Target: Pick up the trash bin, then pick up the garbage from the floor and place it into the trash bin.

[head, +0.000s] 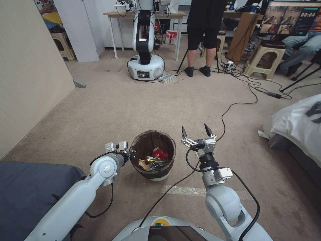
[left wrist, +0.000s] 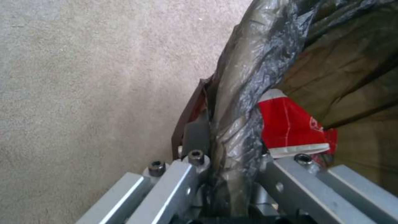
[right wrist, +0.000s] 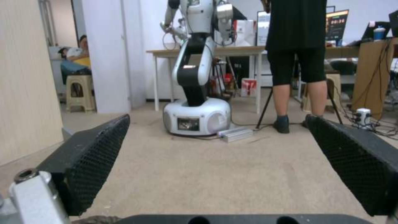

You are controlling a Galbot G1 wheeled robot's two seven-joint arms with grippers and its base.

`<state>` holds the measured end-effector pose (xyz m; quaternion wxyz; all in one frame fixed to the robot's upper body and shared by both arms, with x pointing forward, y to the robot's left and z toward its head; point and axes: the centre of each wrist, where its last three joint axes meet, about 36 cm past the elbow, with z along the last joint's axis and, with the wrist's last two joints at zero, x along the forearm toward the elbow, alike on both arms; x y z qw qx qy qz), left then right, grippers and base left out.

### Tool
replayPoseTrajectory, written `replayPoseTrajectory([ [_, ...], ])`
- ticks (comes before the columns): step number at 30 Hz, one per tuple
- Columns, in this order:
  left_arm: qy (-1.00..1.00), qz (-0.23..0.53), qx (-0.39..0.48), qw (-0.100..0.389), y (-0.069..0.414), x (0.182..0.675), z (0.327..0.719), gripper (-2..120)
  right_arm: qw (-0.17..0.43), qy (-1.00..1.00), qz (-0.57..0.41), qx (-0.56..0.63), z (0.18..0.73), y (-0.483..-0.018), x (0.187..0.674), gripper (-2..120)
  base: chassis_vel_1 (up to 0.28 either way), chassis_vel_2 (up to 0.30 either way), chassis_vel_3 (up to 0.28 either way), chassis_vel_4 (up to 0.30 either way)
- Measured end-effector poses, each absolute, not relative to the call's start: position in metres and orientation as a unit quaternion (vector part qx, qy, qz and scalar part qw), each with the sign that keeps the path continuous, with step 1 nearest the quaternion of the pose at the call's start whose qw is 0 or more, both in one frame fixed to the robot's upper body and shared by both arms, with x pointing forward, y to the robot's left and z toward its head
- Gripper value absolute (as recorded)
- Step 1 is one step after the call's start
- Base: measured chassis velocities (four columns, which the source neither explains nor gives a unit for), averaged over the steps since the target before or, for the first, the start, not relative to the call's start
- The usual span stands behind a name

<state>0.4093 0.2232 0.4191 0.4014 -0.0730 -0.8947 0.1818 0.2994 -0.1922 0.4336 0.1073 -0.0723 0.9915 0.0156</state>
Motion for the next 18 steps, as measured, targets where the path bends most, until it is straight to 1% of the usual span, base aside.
replayPoseTrajectory([
  [16, -0.893, 0.17, -0.068, 0.412, 0.2186, 0.4173, 0.4101, 3, 0.106, 0.992, 0.02, -0.07, 0.4331, -0.1907, 0.2992, 100, 0.0, 0.0, 0.0, 0.0],
  [18, -0.893, 0.17, -0.068, 0.412, 0.2186, 0.4175, 0.4103, 5, 0.106, 0.992, 0.02, -0.07, 0.4329, -0.1905, 0.2989, 100, 0.0, 0.0, 0.0, 0.0],
])
